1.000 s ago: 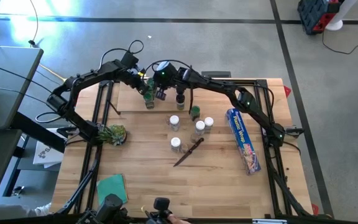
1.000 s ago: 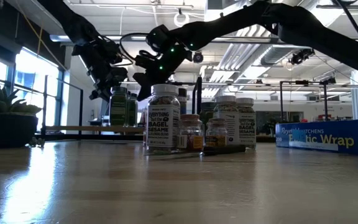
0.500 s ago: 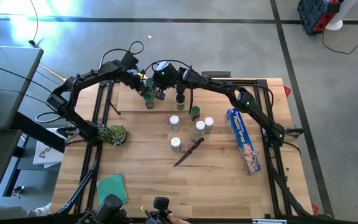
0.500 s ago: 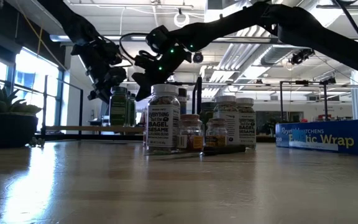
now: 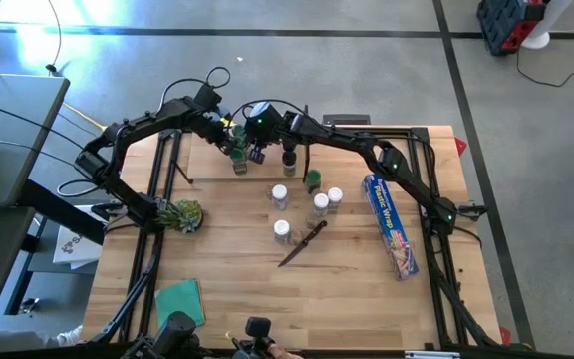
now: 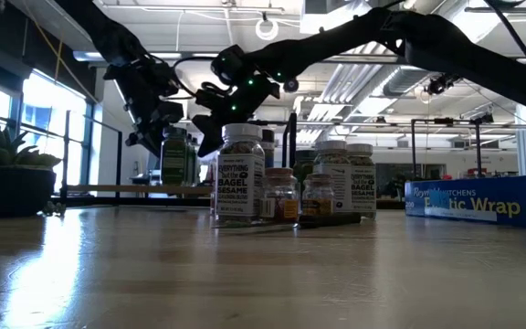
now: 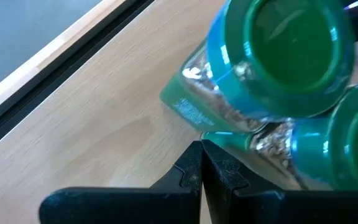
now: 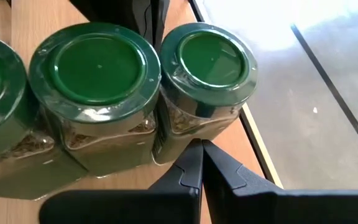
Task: Shelf spices
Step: Adjust the black and green lid seasoning bottles on the shelf
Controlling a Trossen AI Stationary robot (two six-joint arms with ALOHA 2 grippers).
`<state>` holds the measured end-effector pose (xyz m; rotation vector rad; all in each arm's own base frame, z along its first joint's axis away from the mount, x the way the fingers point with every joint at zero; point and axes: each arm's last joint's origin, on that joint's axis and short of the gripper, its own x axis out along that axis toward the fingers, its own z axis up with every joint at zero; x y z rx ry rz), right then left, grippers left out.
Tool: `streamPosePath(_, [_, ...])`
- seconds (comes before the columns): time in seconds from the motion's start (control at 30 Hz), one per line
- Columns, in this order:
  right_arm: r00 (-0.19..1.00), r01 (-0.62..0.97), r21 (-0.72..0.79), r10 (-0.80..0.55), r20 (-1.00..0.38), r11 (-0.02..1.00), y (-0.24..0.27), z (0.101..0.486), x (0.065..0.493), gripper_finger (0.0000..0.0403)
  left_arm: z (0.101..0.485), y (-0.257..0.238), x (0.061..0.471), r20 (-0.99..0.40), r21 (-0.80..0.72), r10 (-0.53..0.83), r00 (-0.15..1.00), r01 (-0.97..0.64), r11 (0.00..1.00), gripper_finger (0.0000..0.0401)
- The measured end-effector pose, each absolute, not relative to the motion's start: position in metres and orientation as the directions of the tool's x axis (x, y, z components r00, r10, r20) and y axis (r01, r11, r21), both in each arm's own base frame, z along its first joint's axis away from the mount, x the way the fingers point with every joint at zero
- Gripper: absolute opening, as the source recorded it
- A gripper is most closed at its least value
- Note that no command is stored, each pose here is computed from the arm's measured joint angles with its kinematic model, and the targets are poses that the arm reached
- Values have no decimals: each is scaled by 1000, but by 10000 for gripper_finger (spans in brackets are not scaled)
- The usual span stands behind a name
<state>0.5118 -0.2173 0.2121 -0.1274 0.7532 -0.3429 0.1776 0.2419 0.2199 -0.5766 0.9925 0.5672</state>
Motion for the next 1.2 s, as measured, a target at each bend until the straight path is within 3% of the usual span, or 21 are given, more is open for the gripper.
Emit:
streamPosePath(0.23, [592,263,-277,-381,-710,924,-209,231,501,0,227,233,170,-907,-162,164,387,-681,714,0])
streamPosePath(0.47, [566,126,-270,-293,-770,955,-153,265,493,0,242,209,155,-963,-29,175,203,-730,683,0])
streamPosePath(0.6, [573,11,-278,-234,-786,961,-108,264,503,0,252,199,158,-949,-28,198,243,-696,718,0])
streamPosePath(0.83, [647,-29,-324,-229,-727,946,-62,268,517,0,274,189,157,-897,-11,288,335,-670,743,0])
streamPosePath(1.03, [695,-9,-338,-237,-679,941,-68,245,535,0,307,170,142,-802,-4,404,439,-681,733,0])
streamPosePath(1.2, [721,66,-322,-268,-639,944,-88,226,545,0,340,152,127,-642,4,537,547,-698,716,0])
